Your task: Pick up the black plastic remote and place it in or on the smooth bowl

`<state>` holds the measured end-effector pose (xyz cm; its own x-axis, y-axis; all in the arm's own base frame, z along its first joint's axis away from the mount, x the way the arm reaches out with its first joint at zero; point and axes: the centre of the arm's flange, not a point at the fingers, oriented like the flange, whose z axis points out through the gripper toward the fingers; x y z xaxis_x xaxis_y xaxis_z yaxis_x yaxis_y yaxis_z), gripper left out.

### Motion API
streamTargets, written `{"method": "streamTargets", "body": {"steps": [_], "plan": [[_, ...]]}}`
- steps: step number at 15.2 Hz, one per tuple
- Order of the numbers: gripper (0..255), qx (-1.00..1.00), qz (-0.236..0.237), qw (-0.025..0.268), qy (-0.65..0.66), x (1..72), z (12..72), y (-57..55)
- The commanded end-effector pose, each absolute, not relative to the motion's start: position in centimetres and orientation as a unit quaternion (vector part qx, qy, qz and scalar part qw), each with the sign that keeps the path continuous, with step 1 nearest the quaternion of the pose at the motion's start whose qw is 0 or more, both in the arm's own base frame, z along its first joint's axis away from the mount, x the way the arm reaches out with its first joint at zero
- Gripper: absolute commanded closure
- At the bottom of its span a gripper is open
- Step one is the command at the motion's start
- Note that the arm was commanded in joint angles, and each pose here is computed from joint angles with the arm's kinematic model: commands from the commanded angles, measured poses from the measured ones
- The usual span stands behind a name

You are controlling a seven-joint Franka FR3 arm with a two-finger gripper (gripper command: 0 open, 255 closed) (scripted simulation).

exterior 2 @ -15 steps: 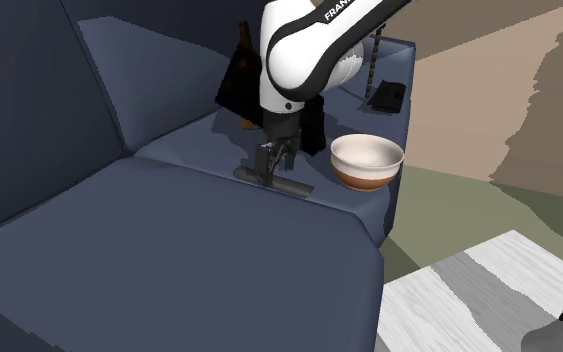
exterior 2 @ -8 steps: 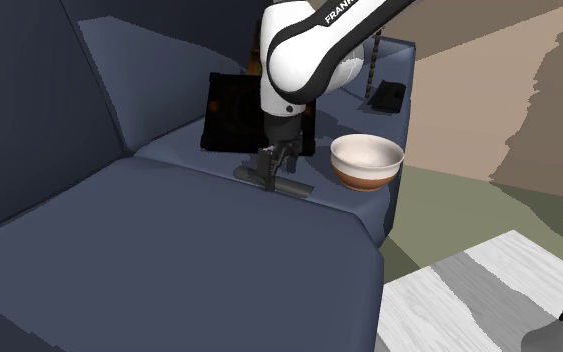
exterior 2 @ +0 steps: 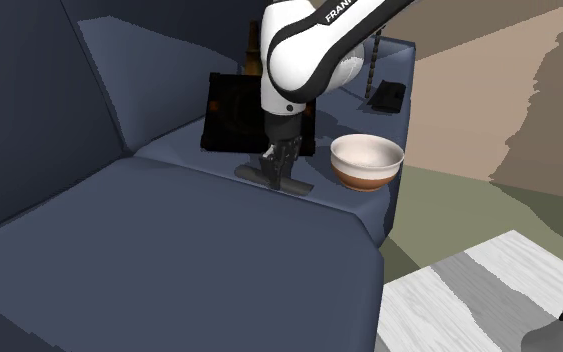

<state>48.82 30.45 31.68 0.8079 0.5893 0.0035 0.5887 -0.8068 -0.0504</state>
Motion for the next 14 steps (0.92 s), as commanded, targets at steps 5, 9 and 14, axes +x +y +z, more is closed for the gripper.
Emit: {"method": "streamTargets", "body": {"steps": [5,9,14], "plan": [[255,-0.950,0.008,0.024,-0.310,48.7,33.1,30.6],[255,-0.950,0.008,0.024,-0.310,48.7,35.2,30.6],[255,-0.950,0.008,0.024,-0.310,48.7,37.8,30.6]]}}
